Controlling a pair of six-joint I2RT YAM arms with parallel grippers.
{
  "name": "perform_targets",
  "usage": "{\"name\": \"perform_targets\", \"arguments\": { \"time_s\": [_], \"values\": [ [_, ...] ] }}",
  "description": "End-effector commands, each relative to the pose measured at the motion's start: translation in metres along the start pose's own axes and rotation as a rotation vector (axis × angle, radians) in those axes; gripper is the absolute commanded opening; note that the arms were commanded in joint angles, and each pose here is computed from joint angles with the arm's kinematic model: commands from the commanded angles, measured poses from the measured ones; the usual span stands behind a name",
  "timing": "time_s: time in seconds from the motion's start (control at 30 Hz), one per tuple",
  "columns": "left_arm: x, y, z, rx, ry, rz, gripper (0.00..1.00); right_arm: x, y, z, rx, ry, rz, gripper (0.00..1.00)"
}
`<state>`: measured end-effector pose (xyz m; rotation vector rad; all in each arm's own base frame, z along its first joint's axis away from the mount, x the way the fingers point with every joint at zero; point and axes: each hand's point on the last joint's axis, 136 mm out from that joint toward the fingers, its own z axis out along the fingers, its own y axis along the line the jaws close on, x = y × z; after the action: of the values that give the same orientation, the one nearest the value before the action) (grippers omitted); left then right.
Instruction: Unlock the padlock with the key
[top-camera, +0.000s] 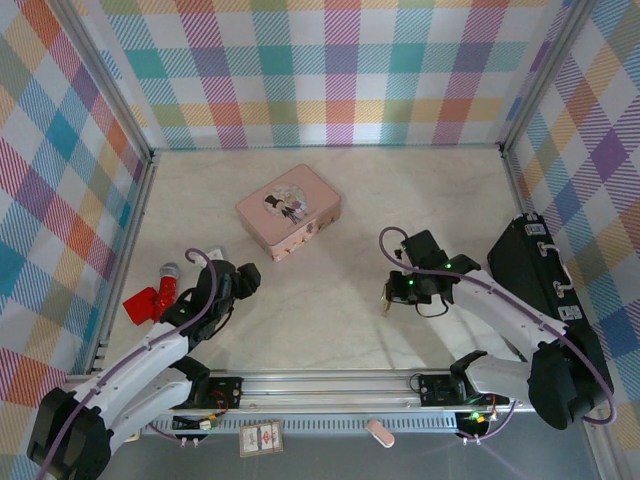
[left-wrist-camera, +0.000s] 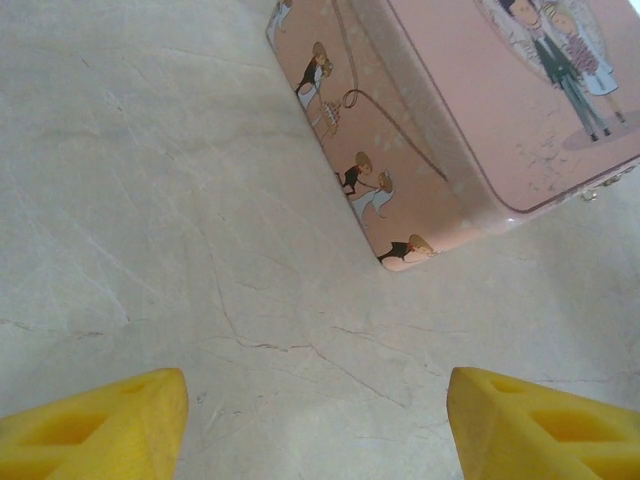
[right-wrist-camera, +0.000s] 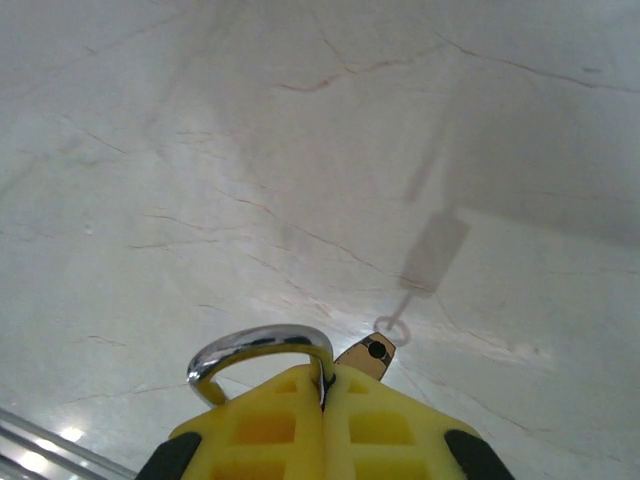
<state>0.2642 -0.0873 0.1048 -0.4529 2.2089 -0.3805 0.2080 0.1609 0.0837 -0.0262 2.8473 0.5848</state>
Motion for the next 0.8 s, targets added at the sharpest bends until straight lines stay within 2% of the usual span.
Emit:
{"name": "perform_targets", "arguments": {
  "time_s": [0.0, 0.47, 0.77],
  "values": [
    [-0.006, -0.003, 0.003, 0.001, -0.015, 0.002, 0.69, 0.01, -0.013, 0.003, 0.075, 0.031, -0.012, 0.0],
    [-0.01, 0.002, 0.002, -0.022, -0.024, -0.003, 0.69, 0.001, 0.005, 0.046, 0.12, 0.12, -0.046, 0.0],
    [-0.013, 0.007, -0.005, -0.034, -0.035, -0.001, 0.69, -0.002, 0.011, 0.059, 0.147, 0.159, -0.053, 0.0]
  ]
}}
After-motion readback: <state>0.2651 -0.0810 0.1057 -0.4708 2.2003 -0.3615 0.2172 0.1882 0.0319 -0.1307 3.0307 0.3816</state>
